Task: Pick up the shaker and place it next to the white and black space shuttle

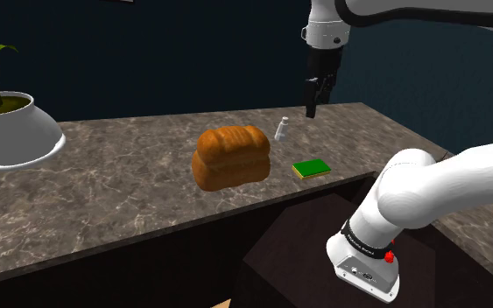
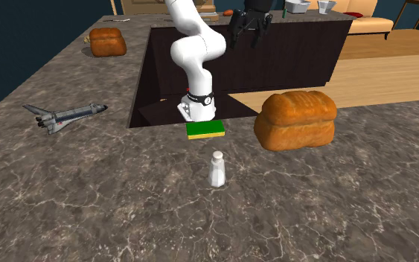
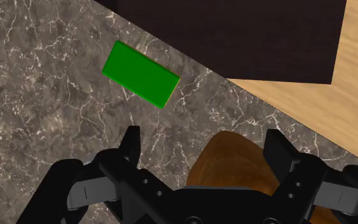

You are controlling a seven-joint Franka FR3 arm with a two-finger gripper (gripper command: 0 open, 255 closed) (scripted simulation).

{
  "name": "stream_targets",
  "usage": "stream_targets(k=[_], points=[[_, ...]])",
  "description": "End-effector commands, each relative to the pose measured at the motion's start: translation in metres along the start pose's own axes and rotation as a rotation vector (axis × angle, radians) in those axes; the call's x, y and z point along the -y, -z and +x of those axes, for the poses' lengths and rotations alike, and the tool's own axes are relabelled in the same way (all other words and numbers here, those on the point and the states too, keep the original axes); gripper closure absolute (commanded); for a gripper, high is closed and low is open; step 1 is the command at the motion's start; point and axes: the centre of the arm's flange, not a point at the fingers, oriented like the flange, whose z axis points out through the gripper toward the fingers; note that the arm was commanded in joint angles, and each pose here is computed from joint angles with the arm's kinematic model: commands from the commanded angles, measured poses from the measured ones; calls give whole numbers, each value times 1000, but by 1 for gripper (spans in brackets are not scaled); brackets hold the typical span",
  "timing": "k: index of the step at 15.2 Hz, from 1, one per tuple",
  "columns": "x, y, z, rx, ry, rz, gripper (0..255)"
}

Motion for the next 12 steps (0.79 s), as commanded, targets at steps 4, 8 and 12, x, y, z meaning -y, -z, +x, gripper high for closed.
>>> stream_targets(k=[4, 8, 12], points=[[-27, -19, 23, -7, -9, 12, 0], [-62, -44, 54, -16, -20, 27, 0], [-98, -70, 85, -25, -32, 43, 0]])
